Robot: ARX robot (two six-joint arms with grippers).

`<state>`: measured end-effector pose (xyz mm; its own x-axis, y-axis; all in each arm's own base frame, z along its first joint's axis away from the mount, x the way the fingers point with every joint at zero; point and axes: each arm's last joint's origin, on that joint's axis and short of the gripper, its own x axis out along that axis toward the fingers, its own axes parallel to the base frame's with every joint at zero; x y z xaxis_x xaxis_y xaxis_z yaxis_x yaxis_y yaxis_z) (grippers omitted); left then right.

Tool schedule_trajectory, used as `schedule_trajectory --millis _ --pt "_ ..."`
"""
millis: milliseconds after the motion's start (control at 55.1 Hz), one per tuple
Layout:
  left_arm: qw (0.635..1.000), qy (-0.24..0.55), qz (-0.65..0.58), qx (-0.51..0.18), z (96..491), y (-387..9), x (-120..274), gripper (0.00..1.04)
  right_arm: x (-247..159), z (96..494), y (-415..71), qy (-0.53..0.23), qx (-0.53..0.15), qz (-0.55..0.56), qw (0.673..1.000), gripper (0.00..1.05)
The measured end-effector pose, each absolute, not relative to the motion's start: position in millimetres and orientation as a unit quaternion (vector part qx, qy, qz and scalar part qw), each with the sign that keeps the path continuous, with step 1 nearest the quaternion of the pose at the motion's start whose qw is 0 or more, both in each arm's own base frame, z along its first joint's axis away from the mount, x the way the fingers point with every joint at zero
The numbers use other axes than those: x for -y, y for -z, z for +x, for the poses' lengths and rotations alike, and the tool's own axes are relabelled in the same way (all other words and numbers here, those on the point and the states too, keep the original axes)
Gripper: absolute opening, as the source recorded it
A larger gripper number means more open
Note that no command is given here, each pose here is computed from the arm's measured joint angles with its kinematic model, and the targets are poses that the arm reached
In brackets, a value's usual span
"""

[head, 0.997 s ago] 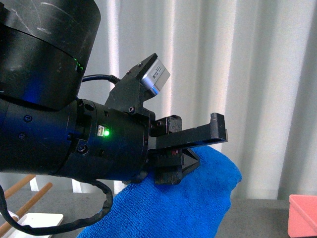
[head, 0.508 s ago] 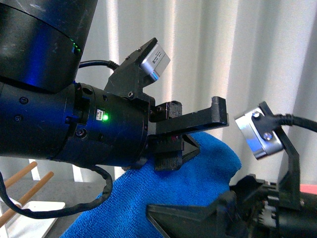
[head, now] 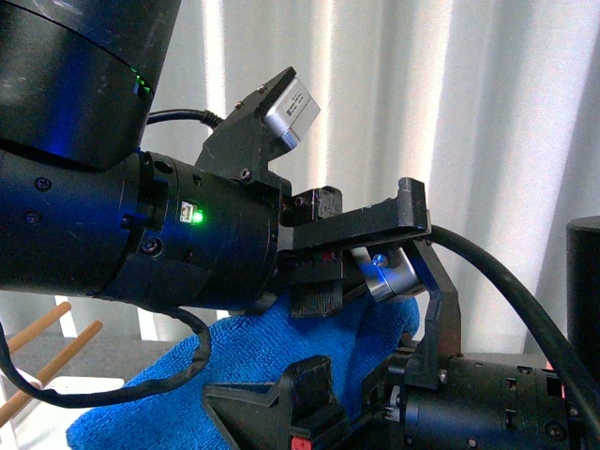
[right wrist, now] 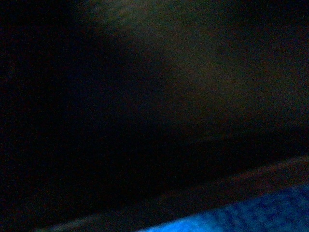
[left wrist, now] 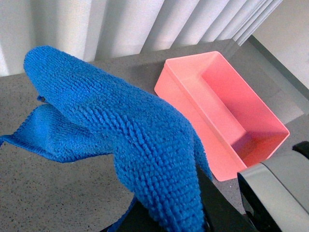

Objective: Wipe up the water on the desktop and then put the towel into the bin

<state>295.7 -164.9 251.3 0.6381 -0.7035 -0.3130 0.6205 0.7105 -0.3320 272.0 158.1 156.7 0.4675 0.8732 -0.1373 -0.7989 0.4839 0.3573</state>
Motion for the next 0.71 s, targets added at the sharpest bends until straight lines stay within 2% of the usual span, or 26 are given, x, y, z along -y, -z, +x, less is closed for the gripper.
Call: schedule_trajectory --millis 127,417,490,580,707 --pt "0.900 0.368 -0.097 -0.213 295.8 -251.3 164.8 0.05 -157.8 274.0 -158.1 -0.477 -0.138 0.126 0.859 0.53" --pt "0.900 0.368 -0.097 -0.212 296.0 -252.0 164.9 0.05 -153.4 276.9 -157.4 -0.465 -0.133 0.123 0.867 0.16" --pt "0.900 0.368 -0.098 -0.213 295.9 -252.0 164.9 0.19 -152.9 275.8 -156.2 -0.465 -0.133 0.107 0.869 0.07" --pt "0.900 0.367 -0.098 -0.214 296.0 -251.9 164.7 0.38 -151.6 273.1 -155.9 -0.463 -0.131 0.094 0.872 0.06" --pt "0.904 0.357 -0.098 -0.213 297.2 -251.7 162.8 0.55 -150.6 271.7 -155.1 -0.453 -0.135 0.072 0.878 0.06"
